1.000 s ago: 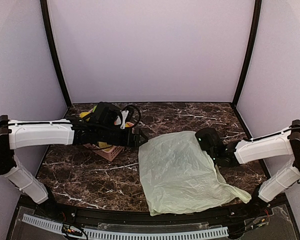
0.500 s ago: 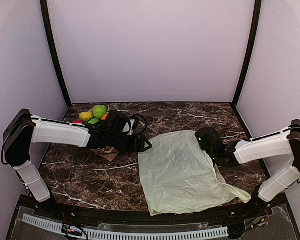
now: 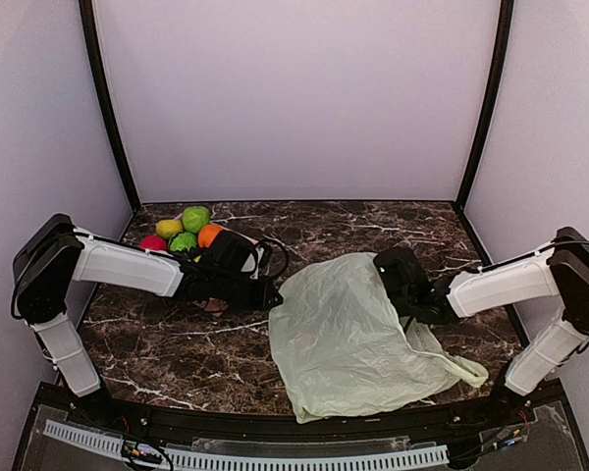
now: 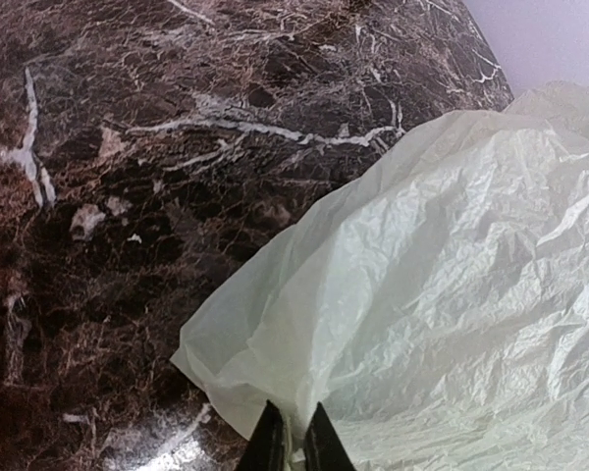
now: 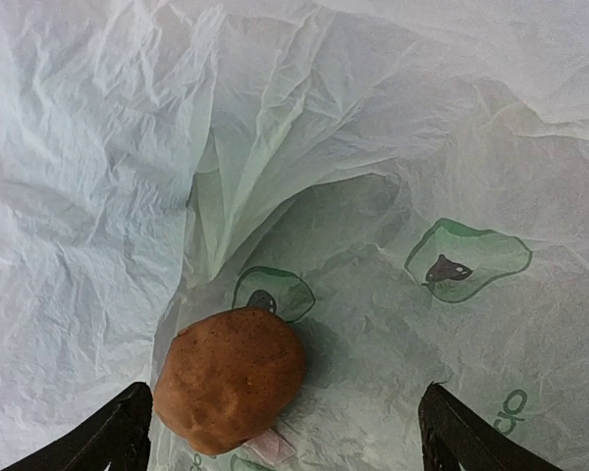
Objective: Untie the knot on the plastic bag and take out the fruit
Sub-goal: Adjust the takeout bag at the center of the board, then pick up the fake fruit from the takeout bag, then pass from the right arm to the left
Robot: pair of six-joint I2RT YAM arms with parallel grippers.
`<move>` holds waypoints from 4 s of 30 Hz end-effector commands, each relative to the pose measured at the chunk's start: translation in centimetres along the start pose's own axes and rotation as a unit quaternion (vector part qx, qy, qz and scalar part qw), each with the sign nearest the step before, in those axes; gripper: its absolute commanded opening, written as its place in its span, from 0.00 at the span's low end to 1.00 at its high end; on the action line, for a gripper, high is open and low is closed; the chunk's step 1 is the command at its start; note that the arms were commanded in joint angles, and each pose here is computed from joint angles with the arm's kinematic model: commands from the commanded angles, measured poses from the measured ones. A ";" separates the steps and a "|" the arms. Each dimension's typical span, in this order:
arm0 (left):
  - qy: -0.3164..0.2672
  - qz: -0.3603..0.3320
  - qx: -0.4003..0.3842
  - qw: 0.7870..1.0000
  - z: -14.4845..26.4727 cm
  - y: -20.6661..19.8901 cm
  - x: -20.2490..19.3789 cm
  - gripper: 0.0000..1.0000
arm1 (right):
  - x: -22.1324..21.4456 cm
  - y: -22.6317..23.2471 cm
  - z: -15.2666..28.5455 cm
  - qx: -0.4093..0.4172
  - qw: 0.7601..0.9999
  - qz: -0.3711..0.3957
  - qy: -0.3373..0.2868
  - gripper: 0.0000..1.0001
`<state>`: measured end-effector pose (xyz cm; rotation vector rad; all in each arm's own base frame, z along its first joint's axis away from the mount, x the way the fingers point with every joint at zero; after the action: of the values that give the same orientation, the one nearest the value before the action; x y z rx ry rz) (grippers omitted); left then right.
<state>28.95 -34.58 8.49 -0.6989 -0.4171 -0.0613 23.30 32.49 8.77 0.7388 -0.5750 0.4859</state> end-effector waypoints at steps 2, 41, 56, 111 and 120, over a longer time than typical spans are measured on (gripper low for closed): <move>0.020 0.004 0.017 1.000 -0.6 2.0 -1.8 0.02 | 1.8 1.3 -1.2 0.017 1.000 0.012 -0.017 0.91; 0.023 0.012 0.041 0.999 -2.0 3.9 -2.7 0.01 | -3.3 3.1 -8.1 -0.052 0.988 0.111 0.098 0.87; -0.009 -0.002 0.041 0.999 -0.4 3.2 -1.3 0.01 | -2.0 1.8 -4.8 -0.114 0.988 0.088 0.059 0.55; -0.108 -0.019 0.020 0.994 0.4 -0.6 10.6 0.01 | -4.3 -4.4 13.4 -0.082 0.995 -0.048 -0.026 0.57; -0.132 -0.006 0.003 0.991 0.7 -1.7 11.9 0.01 | -8.5 -3.1 12.4 -0.025 0.995 -0.056 0.073 0.57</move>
<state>38.47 -33.98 13.27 -0.6628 -0.6466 -0.0011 16.91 19.25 10.32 0.6320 -0.5100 0.3751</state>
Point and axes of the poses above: each gripper's point midway between its finger pads, its own z axis back along the fingers, its own y axis along the line the jaws close on, x = y × z, the point moved 1 cm from there along z, back along the fingers, and after that the axes turned 11 degrees about z, right-handed, at the moved point
